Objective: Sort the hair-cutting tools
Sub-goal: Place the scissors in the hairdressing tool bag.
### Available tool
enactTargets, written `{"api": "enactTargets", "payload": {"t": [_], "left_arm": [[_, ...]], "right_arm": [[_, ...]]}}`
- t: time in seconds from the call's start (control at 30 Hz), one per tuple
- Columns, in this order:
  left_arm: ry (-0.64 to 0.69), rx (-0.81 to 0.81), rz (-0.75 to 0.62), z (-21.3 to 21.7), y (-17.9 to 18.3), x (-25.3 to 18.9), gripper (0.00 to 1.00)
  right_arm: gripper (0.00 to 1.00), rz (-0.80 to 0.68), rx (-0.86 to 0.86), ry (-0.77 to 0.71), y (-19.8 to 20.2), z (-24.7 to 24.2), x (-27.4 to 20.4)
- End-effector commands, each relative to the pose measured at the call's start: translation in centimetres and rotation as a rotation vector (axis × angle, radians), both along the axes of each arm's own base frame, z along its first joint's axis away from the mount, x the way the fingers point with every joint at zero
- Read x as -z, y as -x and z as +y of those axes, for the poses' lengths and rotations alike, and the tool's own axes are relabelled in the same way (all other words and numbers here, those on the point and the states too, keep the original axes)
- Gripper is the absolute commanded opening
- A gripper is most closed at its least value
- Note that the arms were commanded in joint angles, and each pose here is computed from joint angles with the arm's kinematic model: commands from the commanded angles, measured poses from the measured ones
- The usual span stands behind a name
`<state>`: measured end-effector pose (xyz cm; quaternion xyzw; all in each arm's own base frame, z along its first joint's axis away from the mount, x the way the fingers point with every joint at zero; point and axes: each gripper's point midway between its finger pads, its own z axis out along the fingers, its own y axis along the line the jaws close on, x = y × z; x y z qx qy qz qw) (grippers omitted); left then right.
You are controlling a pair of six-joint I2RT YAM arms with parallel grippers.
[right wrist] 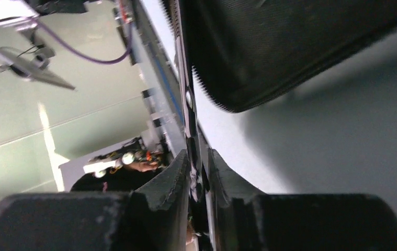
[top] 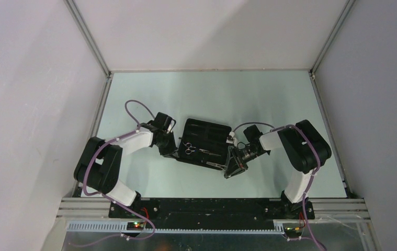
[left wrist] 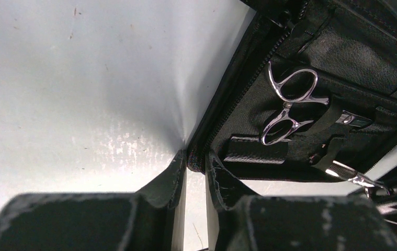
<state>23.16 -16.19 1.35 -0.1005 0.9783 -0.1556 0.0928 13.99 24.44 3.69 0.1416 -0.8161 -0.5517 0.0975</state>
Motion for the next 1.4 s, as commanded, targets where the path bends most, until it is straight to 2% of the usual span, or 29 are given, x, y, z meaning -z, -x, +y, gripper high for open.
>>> {"api": "enactTargets", "payload": {"t": [0.0, 0.13, 0.17, 0.23, 0.4, 0.53, 0.63, 0.77, 0.83, 1.1, 1.37], "left_arm": [[-0.068, 0.029, 0.044, 1.2, 1.6, 1.9, 0.05], [-0.079, 0.026, 0.043, 1.4, 1.6, 1.9, 0.04], [-0.082, 0.026, 0.043, 1.5, 1.6, 1.9, 0.04], [-0.093, 0.025, 0.037, 1.7, 1.5, 1.7, 0.04], [-0.111, 0.022, 0.026, 2.0, 1.3, 1.5, 0.04], [-0.123, 0.022, 0.026, 2.2, 1.3, 1.6, 0.04], [-0.124, 0.022, 0.025, 2.2, 1.2, 1.5, 0.04], [-0.130, 0.020, 0.008, 2.3, 0.9, 1.1, 0.04], [-0.131, 0.018, 0.001, 2.3, 0.9, 1.0, 0.04], [-0.118, 0.026, -0.011, 2.2, 0.8, 0.7, 0.03], [-0.103, 0.034, -0.017, 1.8, 0.6, 0.4, 0.03]], "right_arm": [[0.27, -0.119, 0.028, 0.155, -2.4, -0.2, 2.0], [0.45, -0.163, 0.092, 0.315, -3.3, -2.0, 2.4], [0.55, -0.191, 0.116, 0.357, -3.8, -2.5, 2.3], [0.64, -0.218, 0.155, 0.424, -4.3, -3.5, 2.1], [0.74, -0.323, 0.195, 0.580, -5.1, -5.4, 0.5], [0.75, -0.471, 0.197, 0.706, -5.7, -6.3, -1.4], [0.73, -0.649, 0.194, 0.808, -6.9, -6.7, -3.5], [0.63, -0.897, 0.104, 0.747, -7.8, -4.1, -6.8], [0.59, -0.976, 0.021, 0.703, -7.8, -2.4, -7.2], [0.54, -1.057, -0.297, 0.671, -6.7, 2.0, -4.2], [0.50, -1.054, -0.384, 0.781, -7.2, 1.8, -0.6]]}}
